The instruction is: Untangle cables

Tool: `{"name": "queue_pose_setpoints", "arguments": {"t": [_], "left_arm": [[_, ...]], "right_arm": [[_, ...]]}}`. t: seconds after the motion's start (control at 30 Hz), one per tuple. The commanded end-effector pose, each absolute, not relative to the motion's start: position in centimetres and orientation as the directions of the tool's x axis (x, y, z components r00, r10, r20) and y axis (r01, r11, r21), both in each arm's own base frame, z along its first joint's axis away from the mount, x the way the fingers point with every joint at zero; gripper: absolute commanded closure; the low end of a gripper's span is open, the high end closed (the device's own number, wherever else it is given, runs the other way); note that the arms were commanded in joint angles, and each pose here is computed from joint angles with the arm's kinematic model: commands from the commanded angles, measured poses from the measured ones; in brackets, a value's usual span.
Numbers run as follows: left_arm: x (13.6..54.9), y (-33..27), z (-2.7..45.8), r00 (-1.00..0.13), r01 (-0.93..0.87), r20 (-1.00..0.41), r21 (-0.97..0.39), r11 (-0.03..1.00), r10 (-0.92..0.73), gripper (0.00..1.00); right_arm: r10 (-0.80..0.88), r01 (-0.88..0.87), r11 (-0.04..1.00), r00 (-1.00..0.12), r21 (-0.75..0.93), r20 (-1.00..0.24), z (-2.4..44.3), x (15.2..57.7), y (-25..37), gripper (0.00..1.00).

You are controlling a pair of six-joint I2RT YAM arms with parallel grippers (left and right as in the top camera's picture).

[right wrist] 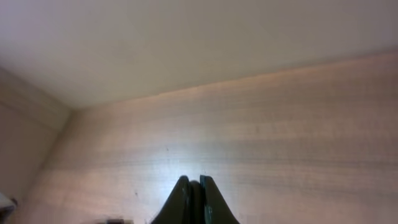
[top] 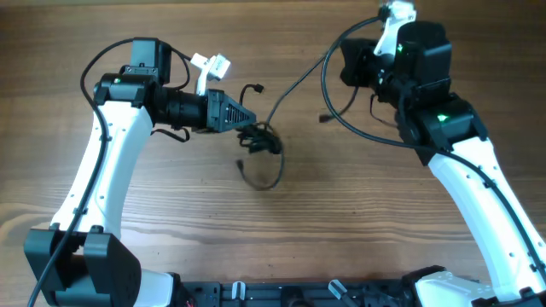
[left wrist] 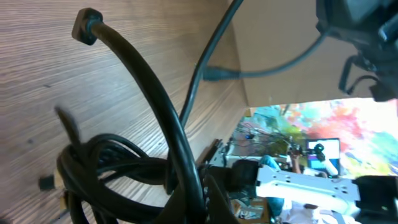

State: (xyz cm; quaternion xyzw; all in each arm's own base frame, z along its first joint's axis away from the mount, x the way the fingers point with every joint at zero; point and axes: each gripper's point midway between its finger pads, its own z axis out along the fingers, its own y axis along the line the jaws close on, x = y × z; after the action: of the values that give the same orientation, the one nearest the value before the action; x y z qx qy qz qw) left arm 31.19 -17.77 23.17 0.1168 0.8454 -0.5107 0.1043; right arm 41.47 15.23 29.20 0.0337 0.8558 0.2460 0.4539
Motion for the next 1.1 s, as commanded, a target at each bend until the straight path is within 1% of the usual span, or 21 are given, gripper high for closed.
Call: {"name": "queue_pose_setpoints", "arguments": {"t": [0.0,0.03,0.07,0.1,0.13,0.2,0.27,0.43,0.57,0.63,0.67,0.73,0.8,0.83,0.87,0.9,1.07], "left_arm": [[31.7,-16.7,21.3,-0.954,0.288,-0.286,-0.789,0.542,0.090,0.69],[31.8,-16.4,21.0,-0.954,0.286,-0.286,-0.775,0.563,0.091,0.58],[31.9,-16.3,20.8,-0.954,0.284,-0.286,-0.767,0.575,0.091,0.54],[32.0,-16.1,20.5,-0.954,0.283,-0.286,-0.755,0.592,0.091,0.46],[32.1,-15.8,20.2,-0.954,0.280,-0.285,-0.738,0.614,0.092,0.32],[32.3,-15.3,19.5,-0.955,0.274,-0.283,-0.709,0.650,0.093,0.26],[32.5,-15.0,19.2,-0.955,0.270,-0.282,-0.690,0.671,0.093,0.26],[33.0,-15.3,18.4,-0.957,0.254,-0.280,-0.678,0.690,0.076,0.30],[34.0,-16.4,15.8,-0.964,0.200,-0.262,-0.617,0.761,0.040,0.30],[34.4,-17.5,14.5,-0.974,0.133,-0.227,-0.609,0.782,-0.011,0.30],[34.6,-18.7,13.8,-0.980,0.091,-0.195,-0.618,0.781,-0.040,0.33],[34.7,-19.3,12.7,-0.984,0.017,-0.151,-0.598,0.801,-0.091,0.35],[34.7,-18.9,11.2,-0.976,-0.119,-0.093,-0.531,0.839,-0.197,0.43],[34.6,-18.3,10.6,-0.962,-0.198,-0.067,-0.488,0.850,-0.263,0.44],[34.4,-17.6,10.1,-0.947,-0.266,-0.045,-0.452,0.851,-0.319,0.48],[34.2,-17.2,9.8,-0.930,-0.323,-0.023,-0.428,0.844,-0.367,0.48],[33.8,-17.4,9.6,-0.900,-0.406,0.023,-0.415,0.815,-0.436,0.53]], "right_arm": [[0.246,-0.146,0.885,-0.659,0.442,-0.710,27.7,40.0,14.9,0.96],[0.237,-0.135,0.887,-0.687,0.441,-0.687,26.9,39.5,14.9,0.96],[0.230,-0.125,0.889,-0.712,0.441,-0.664,26.2,39.0,14.9,0.96],[0.220,-0.115,0.890,-0.738,0.441,-0.638,25.4,38.5,14.9,0.96],[0.216,-0.107,0.892,-0.753,0.439,-0.622,24.9,38.2,14.9,0.96],[0.209,-0.093,0.896,-0.776,0.435,-0.595,23.9,37.9,14.8,0.96],[0.205,-0.091,0.893,-0.790,0.441,-0.578,23.3,37.7,15.0,0.96],[0.210,-0.056,0.901,-0.812,0.431,-0.544,21.4,38.5,15.0,0.96],[0.258,0.026,0.905,-0.827,0.424,-0.500,19.5,39.1,14.5,0.96],[0.271,0.047,0.903,-0.835,0.427,-0.480,18.8,39.2,14.5,0.96],[0.269,0.051,0.904,-0.839,0.424,-0.474,18.4,39.3,14.6,0.96],[0.269,0.052,0.904,-0.839,0.424,-0.472,18.4,39.3,14.6,0.96],[0.269,0.052,0.904,-0.839,0.424,-0.472,18.4,39.3,14.6,0.96],[0.269,0.051,0.905,-0.839,0.423,-0.473,18.4,39.3,14.6,0.96],[0.268,0.051,0.905,-0.840,0.423,-0.472,18.4,39.3,14.6,0.96],[0.267,0.050,0.905,-0.840,0.422,-0.473,18.3,39.3,14.6,0.96],[0.266,0.049,0.905,-0.840,0.422,-0.473,18.3,39.3,14.6,0.96]]}}
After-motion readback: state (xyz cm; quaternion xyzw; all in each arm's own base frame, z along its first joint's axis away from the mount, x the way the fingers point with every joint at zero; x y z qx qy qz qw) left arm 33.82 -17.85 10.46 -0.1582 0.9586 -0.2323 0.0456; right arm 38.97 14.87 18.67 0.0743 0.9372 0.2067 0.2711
